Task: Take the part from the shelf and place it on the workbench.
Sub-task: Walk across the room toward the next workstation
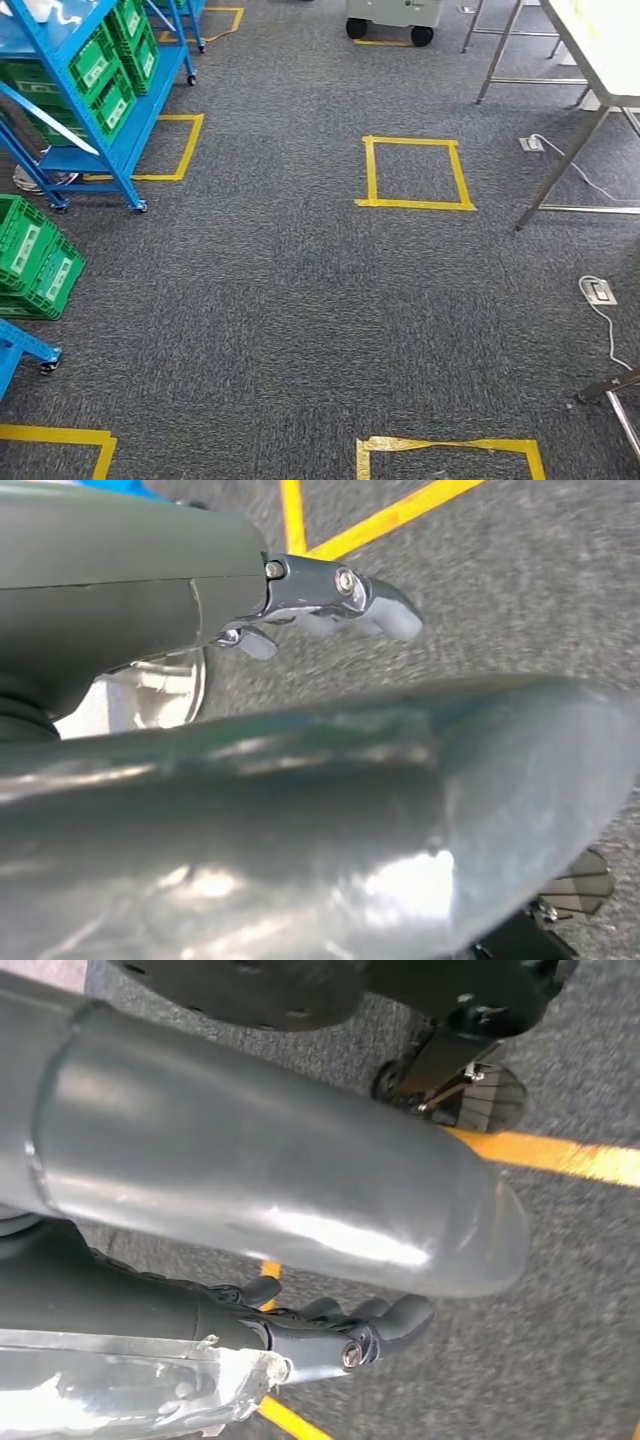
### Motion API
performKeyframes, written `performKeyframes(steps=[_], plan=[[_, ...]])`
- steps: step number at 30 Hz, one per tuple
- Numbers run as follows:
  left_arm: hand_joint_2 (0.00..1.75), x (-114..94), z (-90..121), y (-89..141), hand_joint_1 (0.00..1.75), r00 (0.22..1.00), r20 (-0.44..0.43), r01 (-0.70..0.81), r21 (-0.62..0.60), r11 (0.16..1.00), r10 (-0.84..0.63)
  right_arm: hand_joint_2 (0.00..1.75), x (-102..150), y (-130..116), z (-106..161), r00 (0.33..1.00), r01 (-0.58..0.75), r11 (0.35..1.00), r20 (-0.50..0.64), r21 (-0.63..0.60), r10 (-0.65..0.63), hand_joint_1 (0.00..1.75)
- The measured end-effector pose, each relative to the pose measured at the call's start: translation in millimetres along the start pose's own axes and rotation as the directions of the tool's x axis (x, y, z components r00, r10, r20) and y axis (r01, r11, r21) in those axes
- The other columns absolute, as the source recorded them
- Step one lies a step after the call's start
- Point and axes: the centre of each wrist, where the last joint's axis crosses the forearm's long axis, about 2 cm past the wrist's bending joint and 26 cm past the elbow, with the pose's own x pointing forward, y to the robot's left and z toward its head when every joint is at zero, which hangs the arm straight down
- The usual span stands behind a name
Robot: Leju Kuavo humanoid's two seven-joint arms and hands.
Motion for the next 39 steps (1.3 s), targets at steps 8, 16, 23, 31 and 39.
performKeyframes(steps=[8, 16, 23, 31, 39], plan=[[0.00, 0.5, 0.1, -0.4, 0.00, 1.000, -0.002, -0.012, 0.000, 1.000, 0.012, 0.00, -3.4, 0.7, 1.0, 1.000, -0.004, 1.000, -0.009, 0.004, 0.004, 0.00], [0.00, -0.7, 0.1, -0.4, 0.00, 1.000, -0.006, -0.015, 0.001, 1.000, 0.015, 0.00, -3.5, 0.6, 1.0, 1.000, -0.004, 1.000, -0.010, 0.007, 0.004, 0.00], [0.00, -0.6, 0.3, -1.1, 0.00, 1.000, -0.008, -0.015, -0.002, 1.000, 0.015, 0.00, -2.5, 0.6, 0.8, 1.000, -0.004, 1.000, -0.008, 0.008, 0.004, 0.00], [0.00, -0.3, 0.1, -0.5, 0.00, 1.000, -0.007, -0.017, -0.004, 1.000, 0.017, 0.00, 0.7, 0.2, -0.2, 1.000, 0.001, 1.000, -0.001, 0.005, -0.001, 0.00], [0.00, 1.4, 0.2, -1.4, 0.00, 1.000, -0.005, -0.020, -0.007, 1.000, 0.020, 0.00, -2.2, 0.5, 0.7, 1.000, 0.007, 1.000, -0.008, 0.004, -0.007, 0.00]])
